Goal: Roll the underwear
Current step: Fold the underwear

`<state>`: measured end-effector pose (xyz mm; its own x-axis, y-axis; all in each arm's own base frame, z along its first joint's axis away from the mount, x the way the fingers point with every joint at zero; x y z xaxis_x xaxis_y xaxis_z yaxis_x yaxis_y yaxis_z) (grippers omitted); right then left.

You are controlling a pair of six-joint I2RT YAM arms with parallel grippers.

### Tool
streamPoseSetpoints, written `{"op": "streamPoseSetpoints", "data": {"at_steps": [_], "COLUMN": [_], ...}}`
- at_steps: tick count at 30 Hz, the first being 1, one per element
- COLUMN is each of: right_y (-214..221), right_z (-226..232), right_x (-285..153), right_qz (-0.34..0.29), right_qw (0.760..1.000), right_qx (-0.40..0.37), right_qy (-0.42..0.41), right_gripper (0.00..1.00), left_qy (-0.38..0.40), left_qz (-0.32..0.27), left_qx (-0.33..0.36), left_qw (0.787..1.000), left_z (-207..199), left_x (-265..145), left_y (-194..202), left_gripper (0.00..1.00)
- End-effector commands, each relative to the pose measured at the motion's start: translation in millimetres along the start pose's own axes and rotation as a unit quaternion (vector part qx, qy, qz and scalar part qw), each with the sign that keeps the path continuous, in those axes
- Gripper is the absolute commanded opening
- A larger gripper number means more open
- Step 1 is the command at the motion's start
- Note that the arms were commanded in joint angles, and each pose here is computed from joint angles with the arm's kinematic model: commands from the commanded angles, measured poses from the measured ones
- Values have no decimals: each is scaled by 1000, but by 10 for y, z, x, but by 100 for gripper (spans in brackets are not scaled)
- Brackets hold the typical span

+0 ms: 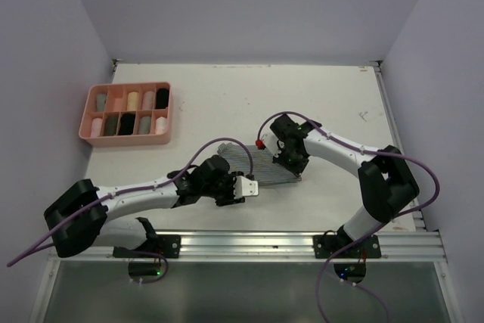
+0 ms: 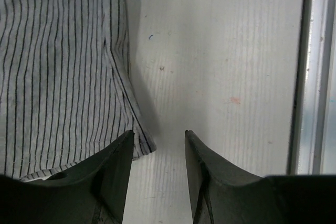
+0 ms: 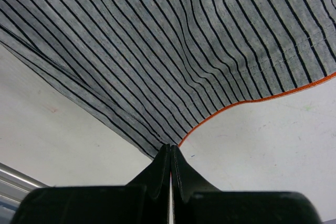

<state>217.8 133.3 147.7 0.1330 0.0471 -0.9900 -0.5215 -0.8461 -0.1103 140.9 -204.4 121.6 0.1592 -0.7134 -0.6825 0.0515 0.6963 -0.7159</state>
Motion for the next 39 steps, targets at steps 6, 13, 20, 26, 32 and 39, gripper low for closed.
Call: {"op": "streamPoseSetpoints", "data": {"at_steps": [6, 13, 20, 26, 32, 39], "right_y": [-41, 60, 154, 105, 89, 116], "right_z": [-3, 0, 113, 234, 280, 258], "right_x": [-20, -244, -212, -32, 92, 165], "right_qz": [-13, -49, -40, -11, -9, 8], "right_qw": [1000, 998, 999, 998, 997, 995], "right_qx": [-3, -13, -37, -60, -74, -78], "right_qy": [-3, 26, -4, -7, 18, 57], "right_gripper": [0, 58, 55, 52, 49, 5], "left_qy": [-86, -82, -75, -56, -64, -50], "left_qz": [0, 9, -3, -17, -22, -10], "left_qx": [5, -3, -4, -8, 1, -2], "left_qw": [996, 997, 997, 998, 998, 999], "left_z": [104, 89, 82, 50, 69, 16], "left_x": [81, 127, 100, 53, 11, -23], "left_y": [-17, 15, -25, -79, -108, -37], "left_gripper": [47, 47, 47, 48, 49, 53]}}
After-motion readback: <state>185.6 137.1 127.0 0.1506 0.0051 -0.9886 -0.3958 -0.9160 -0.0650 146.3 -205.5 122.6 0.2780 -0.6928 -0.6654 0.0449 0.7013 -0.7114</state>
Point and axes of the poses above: each gripper's point midway between its finger pads, its own x axis out along the fingers, its own z axis along the line the jaws close on, y = z × x, the point moved 10 cm from there along -x, back along the fingers, and after that the axes turned 1 degree about -x, right-handed, at the moved point
